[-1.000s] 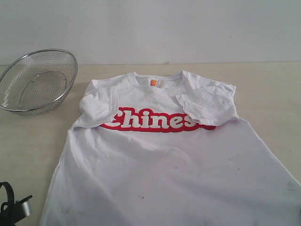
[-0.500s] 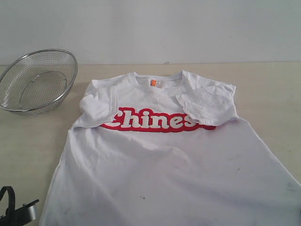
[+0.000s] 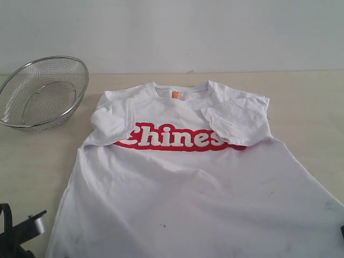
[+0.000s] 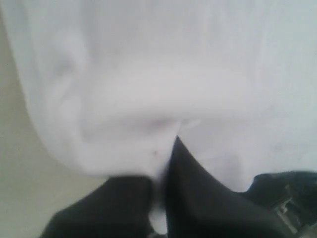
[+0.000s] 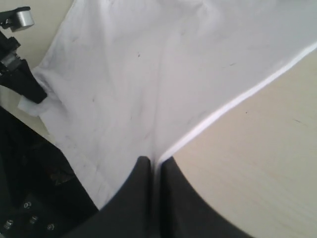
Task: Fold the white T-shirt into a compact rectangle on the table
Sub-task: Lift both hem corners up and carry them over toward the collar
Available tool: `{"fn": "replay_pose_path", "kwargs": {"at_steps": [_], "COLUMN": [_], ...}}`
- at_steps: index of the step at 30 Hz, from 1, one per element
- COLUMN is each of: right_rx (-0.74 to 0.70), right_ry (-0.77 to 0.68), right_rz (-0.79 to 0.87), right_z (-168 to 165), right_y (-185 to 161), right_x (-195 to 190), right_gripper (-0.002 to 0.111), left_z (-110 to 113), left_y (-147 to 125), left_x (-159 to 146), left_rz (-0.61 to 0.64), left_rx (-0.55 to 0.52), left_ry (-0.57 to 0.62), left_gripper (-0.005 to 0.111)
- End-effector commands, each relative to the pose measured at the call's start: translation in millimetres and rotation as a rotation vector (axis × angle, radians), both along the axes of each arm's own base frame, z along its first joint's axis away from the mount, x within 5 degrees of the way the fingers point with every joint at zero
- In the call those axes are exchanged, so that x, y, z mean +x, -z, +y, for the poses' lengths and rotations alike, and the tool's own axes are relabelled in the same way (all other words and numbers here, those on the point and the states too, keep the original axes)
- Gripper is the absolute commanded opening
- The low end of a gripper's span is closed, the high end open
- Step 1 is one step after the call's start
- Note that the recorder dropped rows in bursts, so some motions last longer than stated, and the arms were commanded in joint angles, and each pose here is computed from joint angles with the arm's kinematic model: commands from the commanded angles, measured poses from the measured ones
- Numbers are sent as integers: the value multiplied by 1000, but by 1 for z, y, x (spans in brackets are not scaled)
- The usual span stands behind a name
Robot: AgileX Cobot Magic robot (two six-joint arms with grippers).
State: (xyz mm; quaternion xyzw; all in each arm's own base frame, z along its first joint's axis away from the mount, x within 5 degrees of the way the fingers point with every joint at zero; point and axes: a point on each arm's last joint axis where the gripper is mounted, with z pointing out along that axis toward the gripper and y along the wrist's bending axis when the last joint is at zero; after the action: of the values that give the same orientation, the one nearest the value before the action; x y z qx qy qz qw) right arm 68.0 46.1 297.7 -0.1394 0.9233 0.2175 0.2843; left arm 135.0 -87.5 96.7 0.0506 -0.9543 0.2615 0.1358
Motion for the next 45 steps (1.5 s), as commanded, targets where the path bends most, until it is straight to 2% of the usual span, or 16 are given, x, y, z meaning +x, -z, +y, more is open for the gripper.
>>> {"fn": "replay_pose_path", "kwargs": {"at_steps": [1,6,15,20,27,33,45], "right_rx": [2,5,32,36,26,41,24], "right_ry": [5,16,78,121,199,228,228], "right_rz": [-2,-22,-109,-82,-85,-70,-114], "right_z": [0,0,-1,-1,-2,1,6], "right_y": [-1,-2,-7,-3,10,25,1], "right_x": [3,4,13,33,81,116,189], "right_gripper": [0,0,0,0,0,0,0], "left_z": [-6,-11,-10,-13,-9,-7,0], "left_y": [-22,-55,-98,-112,-125,-136,-126], "left_x": [13,22,43,55,71,93,151], "left_rz": [-141,-258,-379,-435,-510,-559,-615], "left_rx": [-71,-137,-87,-100,-20,-14,57], "left_ry": [-14,-30,-17,-15,-26,-57,-96], "left_gripper": [4,4,4,4,4,4,4]}}
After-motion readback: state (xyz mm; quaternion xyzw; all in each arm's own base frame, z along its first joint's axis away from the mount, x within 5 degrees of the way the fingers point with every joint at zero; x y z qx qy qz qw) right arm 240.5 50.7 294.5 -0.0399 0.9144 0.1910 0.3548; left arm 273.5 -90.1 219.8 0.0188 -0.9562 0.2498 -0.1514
